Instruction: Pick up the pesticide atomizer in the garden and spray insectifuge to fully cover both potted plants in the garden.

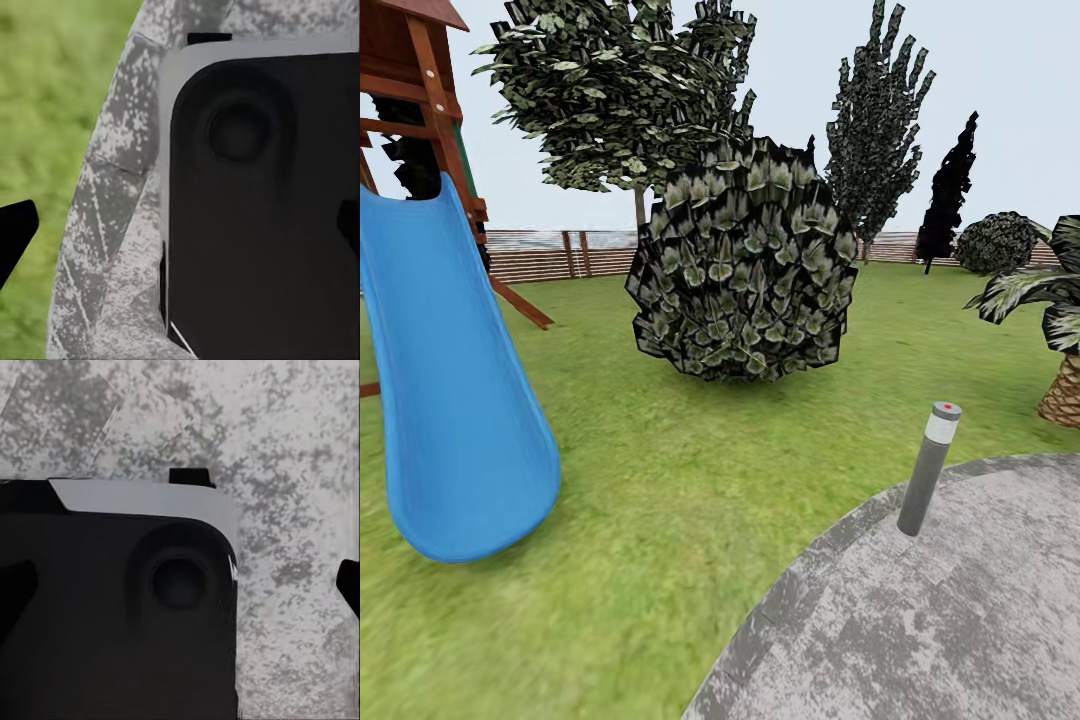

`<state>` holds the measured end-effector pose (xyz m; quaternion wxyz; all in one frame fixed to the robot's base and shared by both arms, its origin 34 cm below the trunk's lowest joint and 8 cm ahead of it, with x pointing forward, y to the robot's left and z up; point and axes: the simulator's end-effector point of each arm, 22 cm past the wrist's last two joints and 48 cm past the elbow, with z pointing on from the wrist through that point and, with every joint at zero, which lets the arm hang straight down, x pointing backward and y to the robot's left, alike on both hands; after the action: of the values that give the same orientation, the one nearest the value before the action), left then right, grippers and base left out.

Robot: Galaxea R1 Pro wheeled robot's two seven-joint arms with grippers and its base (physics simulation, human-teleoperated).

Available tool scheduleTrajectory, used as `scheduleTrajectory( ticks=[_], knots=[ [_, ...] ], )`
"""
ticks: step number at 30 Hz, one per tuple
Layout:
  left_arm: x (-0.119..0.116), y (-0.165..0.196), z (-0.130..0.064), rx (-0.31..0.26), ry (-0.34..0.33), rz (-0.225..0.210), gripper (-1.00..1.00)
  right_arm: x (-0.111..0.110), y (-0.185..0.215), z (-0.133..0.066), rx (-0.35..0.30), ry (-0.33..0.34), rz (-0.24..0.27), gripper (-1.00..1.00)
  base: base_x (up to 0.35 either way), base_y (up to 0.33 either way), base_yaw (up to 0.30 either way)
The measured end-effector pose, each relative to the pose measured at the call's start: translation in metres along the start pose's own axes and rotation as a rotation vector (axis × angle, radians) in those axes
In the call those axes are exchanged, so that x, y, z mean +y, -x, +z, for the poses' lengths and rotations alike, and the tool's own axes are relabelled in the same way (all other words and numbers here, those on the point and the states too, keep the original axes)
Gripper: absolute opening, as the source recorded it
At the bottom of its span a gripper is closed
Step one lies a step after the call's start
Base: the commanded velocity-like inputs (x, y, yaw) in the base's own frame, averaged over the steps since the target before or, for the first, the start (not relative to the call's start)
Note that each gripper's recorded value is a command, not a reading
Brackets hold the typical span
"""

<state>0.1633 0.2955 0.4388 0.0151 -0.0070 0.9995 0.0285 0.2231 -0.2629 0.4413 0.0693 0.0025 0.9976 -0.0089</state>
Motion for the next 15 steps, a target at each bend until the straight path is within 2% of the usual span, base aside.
scheduleTrajectory(
  ticks=[5, 9, 10, 11, 12, 13, 15],
  knots=[
    [0.022, 0.042, -0.001, -0.083, 0.027, -0.006, 1.0, -0.022, 0.021, 0.0, -0.057, -0.028, -0.001, 1.0, 0.0, 0.0, 0.0],
    [0.017, 0.075, -0.004, -0.15, 0.021, -0.008, 1.0, -0.02, 0.037, -0.001, -0.102, -0.026, -0.002, 1.0, 0.0, 0.0, 0.0],
    [0.017, 0.143, -0.017, -0.3, 0.021, -0.007, 1.0, -0.022, 0.103, -0.016, -0.37, -0.027, -0.004, 1.0, 0.0, 0.0, 0.0],
    [0.018, 0.257, -0.051, -0.493, 0.02, -0.013, 1.0, -0.022, 0.174, -0.037, -0.533, -0.028, -0.006, 1.0, 0.0, 0.0, 0.0],
    [0.02, 0.348, -0.088, -0.623, 0.021, -0.021, 1.0, -0.022, 0.26, -0.08, -0.739, -0.029, -0.008, 1.0, 0.0, 0.0, 0.0],
    [0.021, 0.376, -0.102, -0.663, 0.022, -0.024, 1.0, -0.022, 0.276, -0.091, -0.779, -0.029, -0.008, 1.0, 0.0, 0.0, 0.0],
    [0.021, 0.317, -0.074, -0.582, 0.023, -0.018, 1.0, -0.023, 0.278, -0.092, -0.785, -0.03, -0.01, 1.0, 0.0, 0.0, 0.0]
  ],
)
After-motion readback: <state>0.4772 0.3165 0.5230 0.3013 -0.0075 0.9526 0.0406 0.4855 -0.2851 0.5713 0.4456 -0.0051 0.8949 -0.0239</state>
